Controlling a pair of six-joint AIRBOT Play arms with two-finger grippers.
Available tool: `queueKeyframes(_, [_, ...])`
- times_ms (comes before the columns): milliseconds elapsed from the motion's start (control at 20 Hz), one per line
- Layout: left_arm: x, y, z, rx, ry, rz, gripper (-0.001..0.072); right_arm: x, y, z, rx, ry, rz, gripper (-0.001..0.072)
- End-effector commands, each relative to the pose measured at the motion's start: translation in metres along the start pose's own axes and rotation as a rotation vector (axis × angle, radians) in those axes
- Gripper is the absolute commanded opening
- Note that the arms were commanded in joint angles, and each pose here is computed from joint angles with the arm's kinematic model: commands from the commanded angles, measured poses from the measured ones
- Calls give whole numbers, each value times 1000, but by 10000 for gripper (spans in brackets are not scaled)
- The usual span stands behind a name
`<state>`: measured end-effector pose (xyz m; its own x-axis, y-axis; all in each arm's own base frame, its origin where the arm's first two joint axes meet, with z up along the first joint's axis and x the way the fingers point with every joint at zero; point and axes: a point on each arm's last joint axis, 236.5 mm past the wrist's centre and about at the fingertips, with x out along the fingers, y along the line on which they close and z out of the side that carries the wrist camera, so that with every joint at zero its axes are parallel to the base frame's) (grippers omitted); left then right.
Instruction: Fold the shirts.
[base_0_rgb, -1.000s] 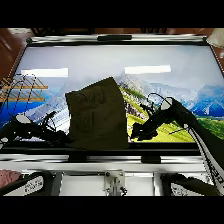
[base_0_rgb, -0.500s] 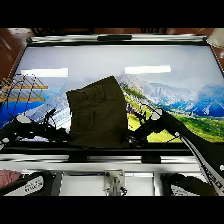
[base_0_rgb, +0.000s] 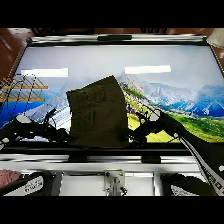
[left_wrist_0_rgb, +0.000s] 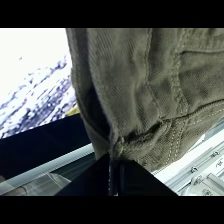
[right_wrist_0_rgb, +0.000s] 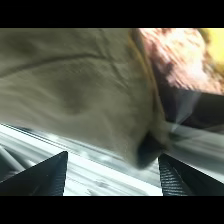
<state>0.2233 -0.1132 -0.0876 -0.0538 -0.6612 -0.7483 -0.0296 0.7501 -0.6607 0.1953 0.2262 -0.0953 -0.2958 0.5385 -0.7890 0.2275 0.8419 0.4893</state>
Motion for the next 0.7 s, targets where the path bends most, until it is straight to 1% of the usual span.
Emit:
queueKeyframes(0, [0, -2, -3, 9, 13, -9, 57, -4, -5, -17, -3, 60, -29, 678])
queueKeyframes(200, [0, -3, -2, 20, 9, -12, 57, -8, -18, -3, 70, -17, -92, 677])
queueKeyframes(350, [0, -3, -2, 20, 10, -14, 57, -3, -12, 12, 134, -89, -41, 677])
queueKeyframes(450, [0, -3, -2, 22, 10, -13, 57, -4, -11, 18, 135, -114, -32, 648])
queueKeyframes(650, [0, -4, -2, 20, 6, -19, 57, 0, -13, 25, 161, -128, -32, 649])
